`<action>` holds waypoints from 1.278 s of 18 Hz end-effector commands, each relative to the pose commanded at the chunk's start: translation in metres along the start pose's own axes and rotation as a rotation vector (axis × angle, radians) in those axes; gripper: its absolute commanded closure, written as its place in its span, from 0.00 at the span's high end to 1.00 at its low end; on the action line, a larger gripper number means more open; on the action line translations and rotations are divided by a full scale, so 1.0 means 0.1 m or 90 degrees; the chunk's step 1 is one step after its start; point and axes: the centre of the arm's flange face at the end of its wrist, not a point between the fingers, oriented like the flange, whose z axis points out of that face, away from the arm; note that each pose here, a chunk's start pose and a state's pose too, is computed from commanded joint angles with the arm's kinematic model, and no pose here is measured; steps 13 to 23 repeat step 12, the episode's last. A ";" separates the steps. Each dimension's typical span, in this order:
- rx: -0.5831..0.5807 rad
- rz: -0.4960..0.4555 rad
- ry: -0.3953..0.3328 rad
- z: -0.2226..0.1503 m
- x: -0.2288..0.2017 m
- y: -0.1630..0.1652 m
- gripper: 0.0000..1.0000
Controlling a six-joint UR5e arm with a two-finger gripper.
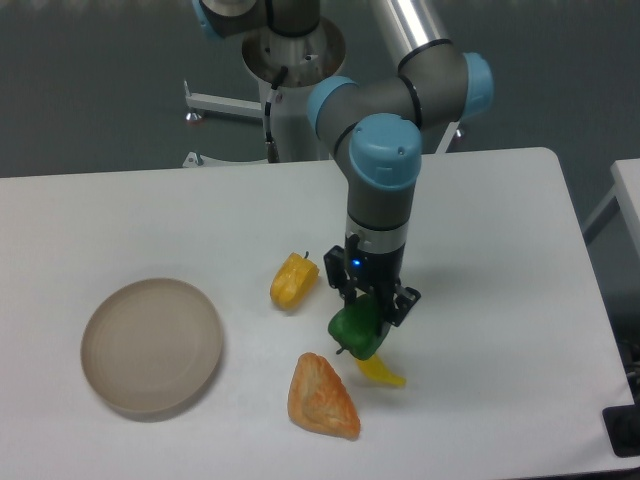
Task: Pick up the green pepper from the plate
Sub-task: 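Lift the green pepper off the plate and carry it toward the banana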
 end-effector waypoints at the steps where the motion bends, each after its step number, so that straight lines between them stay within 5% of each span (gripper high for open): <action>1: 0.000 0.000 -0.001 -0.01 0.00 0.00 0.33; 23: 0.000 0.000 -0.001 0.00 -0.01 0.00 0.33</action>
